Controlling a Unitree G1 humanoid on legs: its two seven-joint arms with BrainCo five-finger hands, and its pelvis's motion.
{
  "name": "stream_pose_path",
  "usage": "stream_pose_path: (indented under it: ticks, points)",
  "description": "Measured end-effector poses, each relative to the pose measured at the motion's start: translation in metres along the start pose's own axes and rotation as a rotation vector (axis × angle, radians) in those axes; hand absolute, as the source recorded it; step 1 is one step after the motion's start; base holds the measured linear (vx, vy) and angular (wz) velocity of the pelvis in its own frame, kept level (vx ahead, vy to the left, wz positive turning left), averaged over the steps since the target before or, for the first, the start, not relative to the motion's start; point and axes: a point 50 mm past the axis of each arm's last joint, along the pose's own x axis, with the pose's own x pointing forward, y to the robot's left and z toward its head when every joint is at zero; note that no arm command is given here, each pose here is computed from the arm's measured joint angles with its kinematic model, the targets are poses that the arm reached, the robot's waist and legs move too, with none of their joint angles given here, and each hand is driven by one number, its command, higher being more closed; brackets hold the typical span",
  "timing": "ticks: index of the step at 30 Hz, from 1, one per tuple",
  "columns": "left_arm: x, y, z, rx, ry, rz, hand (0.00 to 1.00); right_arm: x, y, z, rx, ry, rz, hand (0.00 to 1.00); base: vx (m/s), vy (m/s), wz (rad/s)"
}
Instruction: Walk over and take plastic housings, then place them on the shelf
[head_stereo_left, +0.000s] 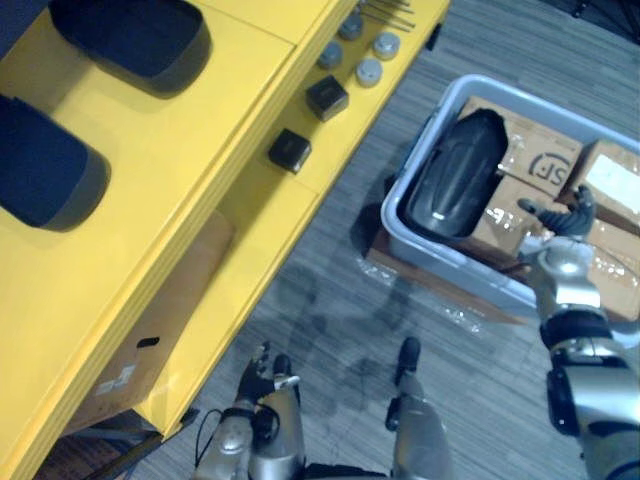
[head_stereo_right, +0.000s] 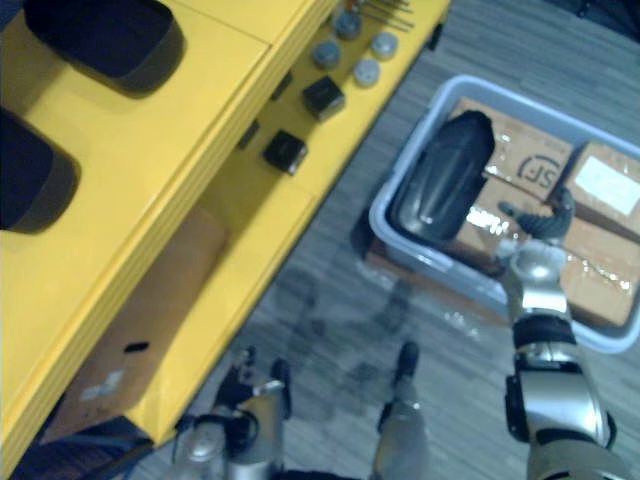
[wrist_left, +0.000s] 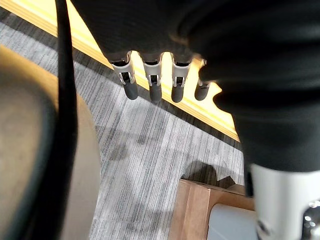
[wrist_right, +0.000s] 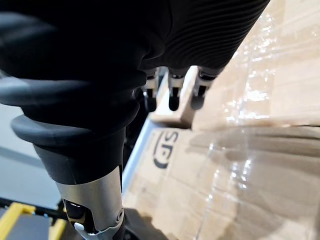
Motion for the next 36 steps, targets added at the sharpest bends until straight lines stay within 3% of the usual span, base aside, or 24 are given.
stream_pose_path:
  ticks: [7, 20, 36]
  points:
    - [0.0, -0.003, 0.0, -0.03, 0.003, -0.007, 0.0, 0.002, 0.007, 0.011, -0.082, -0.043, 0.119, 0.0, -0.01, 0.0, 0.04]
    - [-0.001, -0.004, -0.001, -0.03, 0.001, -0.032, 0.0, 0.001, 0.02, 0.028, -0.157, -0.126, 0.179, 0.0, 0.0, -0.006, 0.04]
    - [-0.002, -0.003, -0.002, -0.128, -0.007, -0.008, 0.0, 0.005, 0.009, 0.005, -0.278, 0.011, 0.082, 0.0, 0.0, -0.001, 0.01]
